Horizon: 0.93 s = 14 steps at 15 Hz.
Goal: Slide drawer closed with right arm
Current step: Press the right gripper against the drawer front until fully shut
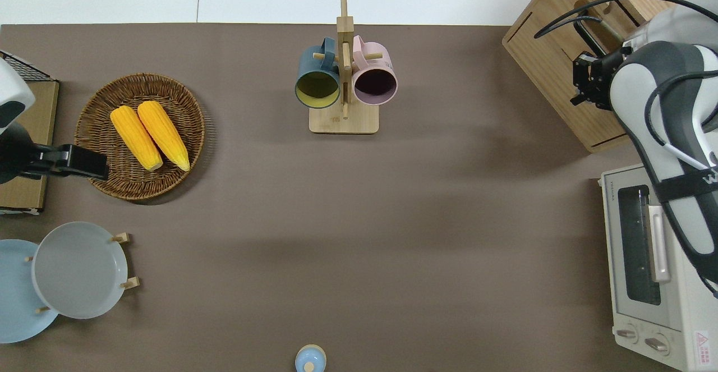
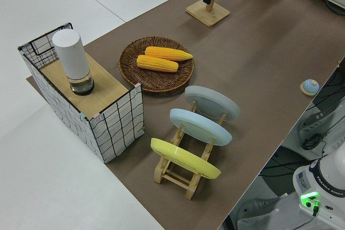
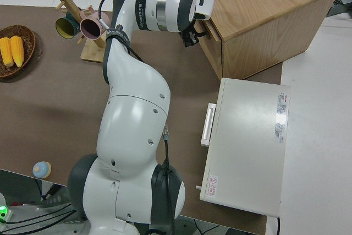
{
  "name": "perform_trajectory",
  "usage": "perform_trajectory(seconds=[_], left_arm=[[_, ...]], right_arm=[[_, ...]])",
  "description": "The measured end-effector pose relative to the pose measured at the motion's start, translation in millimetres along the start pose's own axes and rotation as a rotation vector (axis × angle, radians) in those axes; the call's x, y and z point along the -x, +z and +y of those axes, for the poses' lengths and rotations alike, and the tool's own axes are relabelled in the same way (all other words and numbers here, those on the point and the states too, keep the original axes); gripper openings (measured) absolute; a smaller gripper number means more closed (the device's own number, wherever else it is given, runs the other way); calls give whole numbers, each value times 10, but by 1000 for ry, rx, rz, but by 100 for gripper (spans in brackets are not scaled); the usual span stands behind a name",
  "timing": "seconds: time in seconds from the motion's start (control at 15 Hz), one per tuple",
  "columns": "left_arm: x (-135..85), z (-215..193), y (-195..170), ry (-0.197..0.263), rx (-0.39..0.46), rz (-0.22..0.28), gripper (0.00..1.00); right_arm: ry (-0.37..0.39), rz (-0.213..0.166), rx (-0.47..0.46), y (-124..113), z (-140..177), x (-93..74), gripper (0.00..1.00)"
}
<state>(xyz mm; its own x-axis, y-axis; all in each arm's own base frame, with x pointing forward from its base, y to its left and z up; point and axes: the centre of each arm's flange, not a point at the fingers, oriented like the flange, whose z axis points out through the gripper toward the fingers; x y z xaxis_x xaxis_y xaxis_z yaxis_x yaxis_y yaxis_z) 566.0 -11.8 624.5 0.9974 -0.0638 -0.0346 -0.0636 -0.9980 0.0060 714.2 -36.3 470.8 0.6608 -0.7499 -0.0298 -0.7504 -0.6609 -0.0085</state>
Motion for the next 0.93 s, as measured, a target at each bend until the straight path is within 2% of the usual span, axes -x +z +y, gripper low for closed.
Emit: perform_trajectory(seconds=[0.27, 0.6, 0.8, 0.93], left_arm=[[0, 0, 0, 0, 0, 0, 100], [0, 0, 0, 0, 0, 0, 100], [0, 0, 0, 0, 0, 0, 100], [0, 0, 0, 0, 0, 0, 100]], right_arm=[[-8, -1, -4, -16, -17, 16, 1], [-50, -20, -4, -64, -141, 181, 1], [-120, -38, 12, -102, -269, 388, 1], [-166, -45, 22, -162, -381, 591, 1]])
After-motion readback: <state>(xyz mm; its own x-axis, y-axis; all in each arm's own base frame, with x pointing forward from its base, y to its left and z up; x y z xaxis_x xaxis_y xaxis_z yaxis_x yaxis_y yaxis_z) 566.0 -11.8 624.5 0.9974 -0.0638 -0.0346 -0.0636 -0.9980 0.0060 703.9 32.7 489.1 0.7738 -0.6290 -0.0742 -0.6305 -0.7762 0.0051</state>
